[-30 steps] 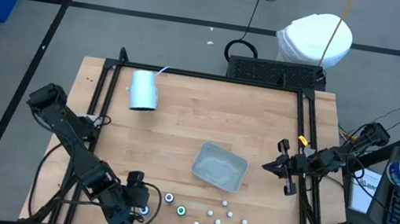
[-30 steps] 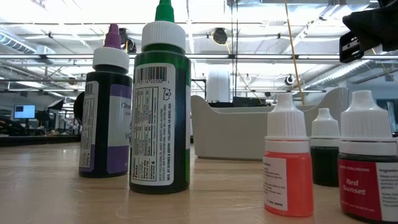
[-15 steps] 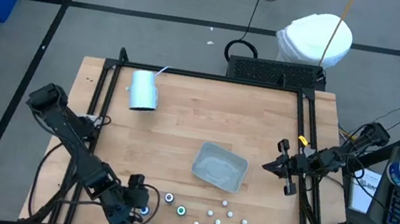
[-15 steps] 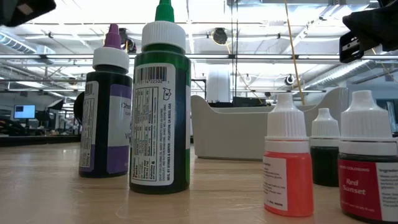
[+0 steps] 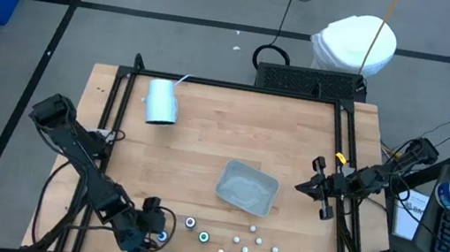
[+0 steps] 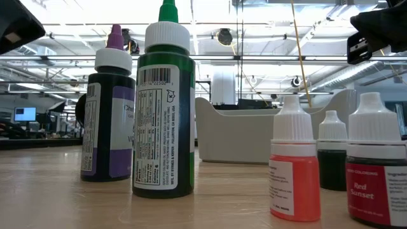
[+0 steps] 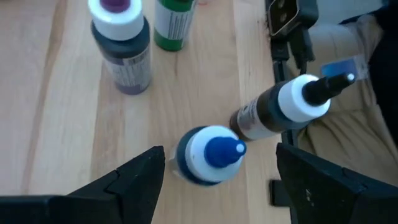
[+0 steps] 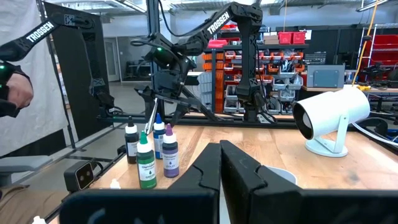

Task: Pick & Place food coloring
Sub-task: Put the large blue food coloring bottle into the gray bin

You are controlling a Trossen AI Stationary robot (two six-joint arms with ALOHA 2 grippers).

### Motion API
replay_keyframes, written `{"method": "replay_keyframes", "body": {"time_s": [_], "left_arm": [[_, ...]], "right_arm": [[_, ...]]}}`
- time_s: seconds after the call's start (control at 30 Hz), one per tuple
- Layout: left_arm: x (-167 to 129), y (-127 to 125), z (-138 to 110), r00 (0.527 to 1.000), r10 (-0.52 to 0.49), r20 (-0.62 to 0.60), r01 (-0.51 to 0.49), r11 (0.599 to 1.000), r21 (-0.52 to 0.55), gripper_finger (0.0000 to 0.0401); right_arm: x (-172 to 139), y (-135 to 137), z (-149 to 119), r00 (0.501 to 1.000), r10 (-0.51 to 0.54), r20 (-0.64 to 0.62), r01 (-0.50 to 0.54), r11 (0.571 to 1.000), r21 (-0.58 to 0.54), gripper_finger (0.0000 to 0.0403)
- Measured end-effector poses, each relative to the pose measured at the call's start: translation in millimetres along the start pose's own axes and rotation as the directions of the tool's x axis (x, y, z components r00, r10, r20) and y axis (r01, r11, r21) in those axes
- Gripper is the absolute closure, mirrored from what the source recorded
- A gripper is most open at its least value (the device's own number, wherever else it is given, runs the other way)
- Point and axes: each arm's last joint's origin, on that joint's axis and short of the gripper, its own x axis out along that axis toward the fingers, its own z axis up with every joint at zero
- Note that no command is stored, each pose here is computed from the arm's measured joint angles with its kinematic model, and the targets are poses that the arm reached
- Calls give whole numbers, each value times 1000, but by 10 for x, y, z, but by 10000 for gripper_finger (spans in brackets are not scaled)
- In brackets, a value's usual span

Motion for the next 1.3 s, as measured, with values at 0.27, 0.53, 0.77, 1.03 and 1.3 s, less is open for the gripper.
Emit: {"method": "replay_keyframes", "body": {"time_s": [0.27,0.53,0.77,1.03,1.3], "left_arm": [[44,42,-45,1000,3,28,-3,1000,16,91],[43,45,-37,999,19,50,-22,998,67,100],[43,44,-38,999,18,49,-22,997,75,163],[43,42,-38,999,15,47,-18,997,75,248],[35,30,-31,999,-4,33,2,996,84,278]], "right_arm": [[0,0,1,1000,0,1,0,1000,0,403],[0,0,1,1000,0,0,0,1000,0,403],[0,0,1,1000,0,0,0,1000,0,403],[0,0,-1,1000,0,0,0,1000,0,403],[0,0,1,1000,-1,0,1,1000,0,403]]}}
